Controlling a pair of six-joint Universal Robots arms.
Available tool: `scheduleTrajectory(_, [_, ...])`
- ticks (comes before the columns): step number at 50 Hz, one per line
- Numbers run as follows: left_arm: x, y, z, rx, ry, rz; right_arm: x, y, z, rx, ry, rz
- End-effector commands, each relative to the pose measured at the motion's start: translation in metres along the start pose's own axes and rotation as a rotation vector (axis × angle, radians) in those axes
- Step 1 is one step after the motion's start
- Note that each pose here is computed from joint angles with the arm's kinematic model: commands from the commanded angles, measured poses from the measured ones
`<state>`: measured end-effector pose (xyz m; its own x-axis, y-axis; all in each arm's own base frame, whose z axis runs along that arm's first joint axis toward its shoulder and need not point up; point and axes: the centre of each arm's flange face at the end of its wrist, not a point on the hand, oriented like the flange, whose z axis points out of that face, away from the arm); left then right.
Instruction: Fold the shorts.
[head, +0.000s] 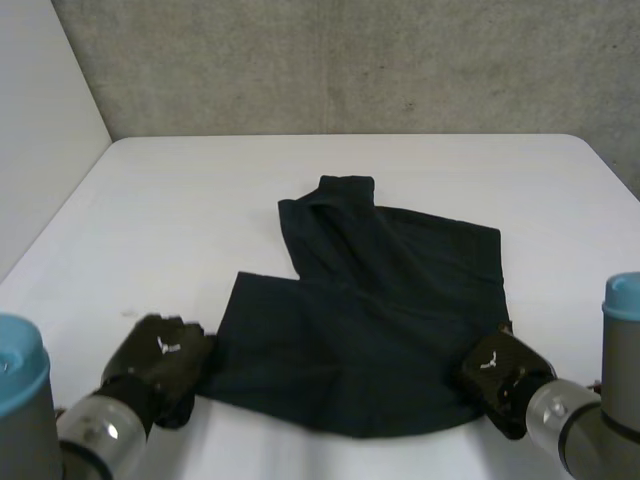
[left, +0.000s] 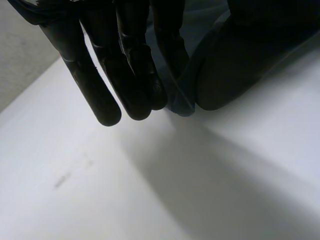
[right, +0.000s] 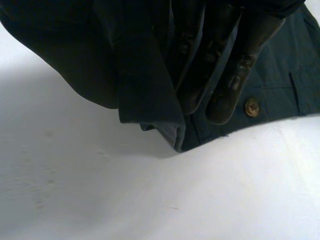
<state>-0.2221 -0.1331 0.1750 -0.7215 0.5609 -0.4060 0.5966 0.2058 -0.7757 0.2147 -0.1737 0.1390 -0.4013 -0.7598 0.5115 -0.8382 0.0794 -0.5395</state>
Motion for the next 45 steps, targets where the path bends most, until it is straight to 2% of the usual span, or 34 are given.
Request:
scheduleTrajectory(1, [0.006, 0.003, -0.017, 0.004, 0.023, 0.019, 0.003, 0.001, -0.004, 0.077, 0.014, 0.026])
scheduleTrajectory(3, [0.006, 0.003, -0.020, 0.002, 0.022, 0.025, 0.006, 0.000, -0.002, 0.100, 0.031, 0.030])
scheduleTrajectory(12, [-0.015, -0.034, -0.023, 0.116, -0.050, 0.199, 0.010, -0.002, -0.001, 0.135, 0.064, 0.048])
scheduleTrajectory(15, [-0.023, -0.050, -0.019, 0.176, -0.068, 0.210, 0.010, -0.003, -0.001, 0.148, 0.077, 0.048])
scheduleTrajectory(19, [-0.030, -0.078, -0.009, 0.307, -0.016, 0.200, 0.012, -0.005, 0.000, 0.162, 0.094, 0.045])
scheduleTrajectory(23, [-0.045, -0.096, 0.021, 0.408, 0.072, 0.168, 0.011, -0.004, 0.001, 0.170, 0.103, 0.042])
scheduleTrajectory(27, [-0.046, -0.110, 0.050, 0.491, 0.138, 0.159, 0.011, -0.003, 0.002, 0.178, 0.112, 0.040])
scheduleTrajectory(30, [-0.047, -0.115, 0.075, 0.517, 0.139, 0.162, 0.010, -0.003, 0.002, 0.178, 0.112, 0.040])
scheduleTrajectory(38, [-0.037, -0.117, 0.178, 0.525, 0.138, 0.174, 0.009, -0.002, 0.004, 0.185, 0.114, 0.066])
scheduleTrajectory(45, [-0.032, -0.109, 0.231, 0.544, 0.142, 0.182, 0.009, -0.002, 0.005, 0.190, 0.119, 0.072])
